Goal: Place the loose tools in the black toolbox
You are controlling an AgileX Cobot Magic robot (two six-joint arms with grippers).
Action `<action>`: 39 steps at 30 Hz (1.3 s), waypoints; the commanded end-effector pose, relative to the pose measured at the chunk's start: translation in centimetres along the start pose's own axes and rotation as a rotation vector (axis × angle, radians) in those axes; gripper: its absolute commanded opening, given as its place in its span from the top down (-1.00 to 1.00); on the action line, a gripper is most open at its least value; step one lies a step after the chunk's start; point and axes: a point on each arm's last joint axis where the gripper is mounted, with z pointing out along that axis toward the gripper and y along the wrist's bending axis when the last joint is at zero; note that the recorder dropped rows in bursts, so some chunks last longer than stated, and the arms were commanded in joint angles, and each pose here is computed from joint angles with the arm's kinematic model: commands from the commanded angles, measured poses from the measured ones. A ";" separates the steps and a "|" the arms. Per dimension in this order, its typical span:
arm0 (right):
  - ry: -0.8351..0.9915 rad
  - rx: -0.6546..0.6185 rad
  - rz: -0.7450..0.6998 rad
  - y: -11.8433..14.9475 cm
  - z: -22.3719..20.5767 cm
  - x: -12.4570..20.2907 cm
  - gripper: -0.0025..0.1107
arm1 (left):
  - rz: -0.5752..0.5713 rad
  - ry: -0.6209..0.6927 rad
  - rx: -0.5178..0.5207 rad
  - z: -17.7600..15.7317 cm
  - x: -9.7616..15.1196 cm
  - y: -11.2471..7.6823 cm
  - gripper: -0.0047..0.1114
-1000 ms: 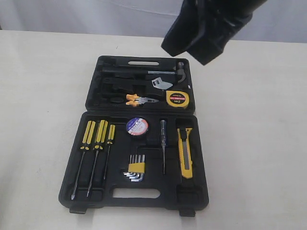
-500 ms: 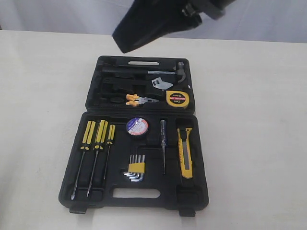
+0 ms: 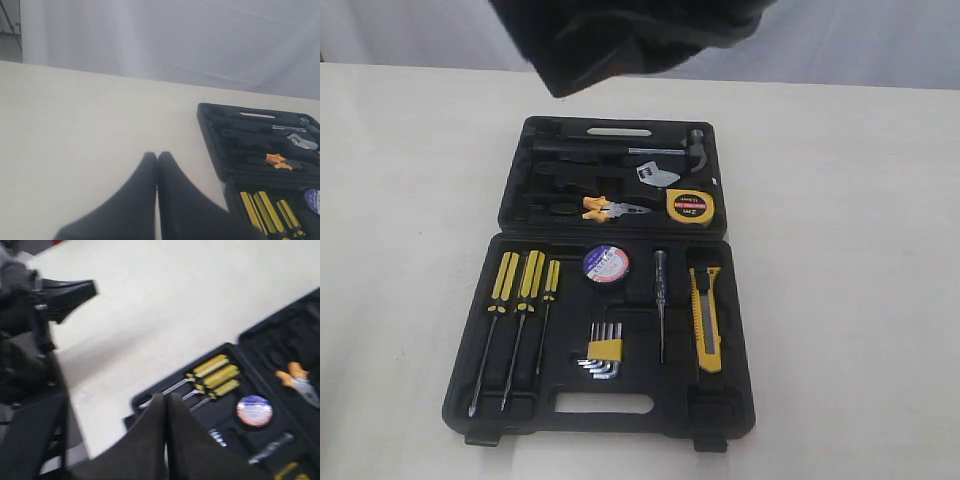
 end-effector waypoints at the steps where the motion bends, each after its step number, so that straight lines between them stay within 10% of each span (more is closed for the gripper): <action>1: -0.027 0.266 -0.155 1.3 1.5 0.6 0.96 | -0.001 0.001 0.006 0.0 -0.1 -0.1 0.92; 17: 0.273 0.378 -0.439 6.9 14.5 14.2 0.96 | -0.001 0.001 0.006 0.0 -0.1 -0.1 0.92; 32: 0.376 0.360 -0.455 7.9 19.3 17.1 0.96 | -0.001 0.001 0.006 0.0 -0.1 -0.1 0.92; 39: 0.327 0.296 -0.461 8.5 19.7 16.9 0.19 | -0.001 0.001 0.006 0.0 -0.1 -0.1 0.92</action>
